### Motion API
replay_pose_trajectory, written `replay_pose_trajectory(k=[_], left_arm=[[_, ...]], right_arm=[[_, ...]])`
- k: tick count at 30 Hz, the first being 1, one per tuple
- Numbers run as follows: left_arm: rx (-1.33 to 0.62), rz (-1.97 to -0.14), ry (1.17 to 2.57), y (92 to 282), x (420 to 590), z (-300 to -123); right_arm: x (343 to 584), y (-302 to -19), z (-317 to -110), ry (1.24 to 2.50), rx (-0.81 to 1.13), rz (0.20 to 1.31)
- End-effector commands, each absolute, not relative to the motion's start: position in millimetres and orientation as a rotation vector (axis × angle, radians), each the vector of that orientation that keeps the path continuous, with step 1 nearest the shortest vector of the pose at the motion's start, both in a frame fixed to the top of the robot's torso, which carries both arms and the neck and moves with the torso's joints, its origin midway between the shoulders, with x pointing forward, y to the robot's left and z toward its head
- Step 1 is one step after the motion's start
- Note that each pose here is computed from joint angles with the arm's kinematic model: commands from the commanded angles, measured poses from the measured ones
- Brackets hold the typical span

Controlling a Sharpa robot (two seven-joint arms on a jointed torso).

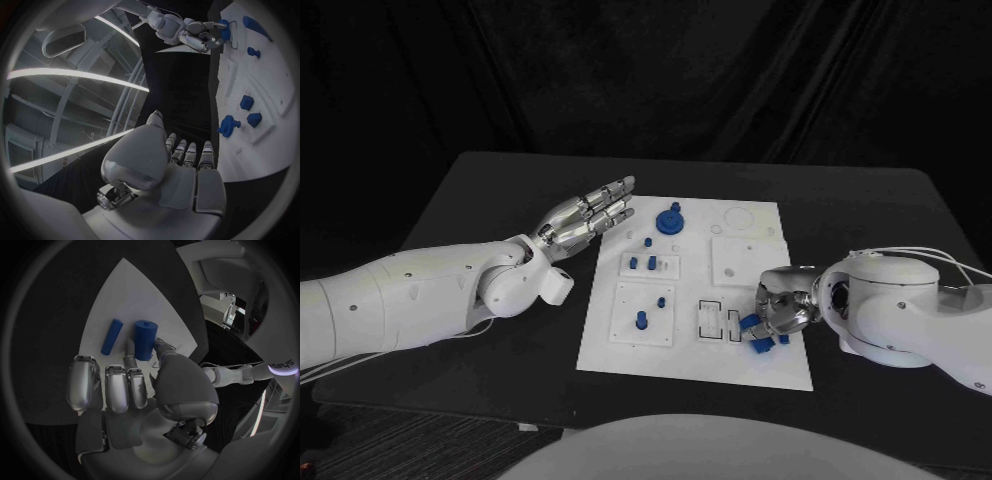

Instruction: Assemble the parts on the task board

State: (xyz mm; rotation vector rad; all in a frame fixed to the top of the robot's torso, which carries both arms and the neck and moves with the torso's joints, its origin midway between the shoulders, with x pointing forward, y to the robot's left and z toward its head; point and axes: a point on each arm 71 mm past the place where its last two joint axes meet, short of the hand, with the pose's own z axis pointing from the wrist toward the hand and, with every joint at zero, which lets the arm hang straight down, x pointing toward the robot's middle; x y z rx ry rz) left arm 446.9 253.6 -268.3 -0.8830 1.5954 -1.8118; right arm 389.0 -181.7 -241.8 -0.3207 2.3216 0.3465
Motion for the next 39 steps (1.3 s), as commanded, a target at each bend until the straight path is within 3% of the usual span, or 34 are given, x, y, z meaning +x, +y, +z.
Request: replay_pose_trajectory(k=[1,20,30,39], left_arm=[[-0.854,-1.87,1.539,252.3,445.7,-264.2],[-0.858,-1.869,1.551,251.6,445.4,-265.2],[-0.861,-1.866,1.555,252.0,445.3,-265.7],[-0.865,-1.862,1.565,251.7,445.6,-266.7]], right_arm=[[386.6,-187.6,-251.9,2.369,-0.335,0.24],[389.6,-186.0,-252.1,2.356,-0.318,0.216],[387.3,-189.6,-249.1,2.352,-0.184,0.302],[386.1,-196.9,-237.4,2.387,0.083,0.444]])
